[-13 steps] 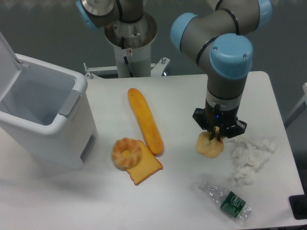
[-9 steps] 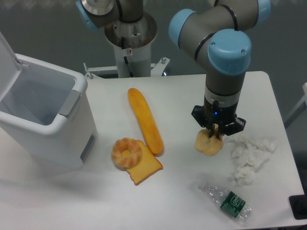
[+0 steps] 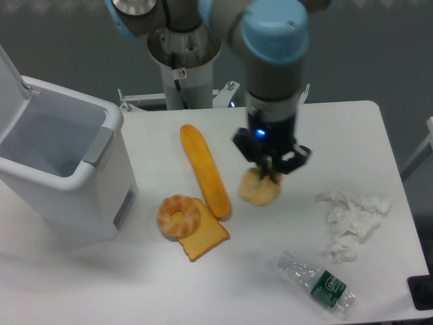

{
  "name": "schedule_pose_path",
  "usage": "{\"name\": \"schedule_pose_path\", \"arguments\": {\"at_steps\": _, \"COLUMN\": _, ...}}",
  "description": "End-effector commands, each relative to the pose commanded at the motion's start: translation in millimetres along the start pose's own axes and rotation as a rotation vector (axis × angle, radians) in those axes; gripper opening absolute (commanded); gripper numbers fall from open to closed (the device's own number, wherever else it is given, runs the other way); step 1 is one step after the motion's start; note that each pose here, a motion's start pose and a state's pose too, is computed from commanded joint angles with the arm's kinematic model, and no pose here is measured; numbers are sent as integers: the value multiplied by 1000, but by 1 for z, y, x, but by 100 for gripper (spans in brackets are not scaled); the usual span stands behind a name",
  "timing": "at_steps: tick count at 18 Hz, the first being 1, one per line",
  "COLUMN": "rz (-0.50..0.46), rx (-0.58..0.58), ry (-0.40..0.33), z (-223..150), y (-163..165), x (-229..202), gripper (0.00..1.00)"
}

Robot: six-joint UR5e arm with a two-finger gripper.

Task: Place the round bread in the trash can
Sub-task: 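Carry the held bread roll over the white trash bin opening, then open the gripper to drop the bread roll into the bin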

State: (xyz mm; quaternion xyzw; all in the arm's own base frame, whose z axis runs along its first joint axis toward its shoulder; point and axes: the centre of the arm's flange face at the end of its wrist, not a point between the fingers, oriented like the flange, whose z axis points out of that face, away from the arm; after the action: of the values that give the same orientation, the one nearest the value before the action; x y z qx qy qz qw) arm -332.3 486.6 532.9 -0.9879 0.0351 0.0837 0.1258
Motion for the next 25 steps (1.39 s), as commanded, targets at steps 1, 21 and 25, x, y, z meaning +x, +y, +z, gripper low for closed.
{"name": "schedule_pose_path", "arguments": {"at_steps": 1, "rz": -1, "rx": 28, "ry": 5, "z": -12, "y": -4, "x": 16, "gripper": 0}}
{"name": "schedule_pose_path", "arguments": {"at_steps": 21, "rz": 95, "rx": 110, "ry": 166, "z": -47, "y": -52, "x": 235, "gripper": 100}}
{"name": "schedule_pose_path", "arguments": {"at_steps": 25, "rz": 57, "rx": 133, "ry": 222, "z": -46, "y": -57, "x": 239, "gripper": 100}}
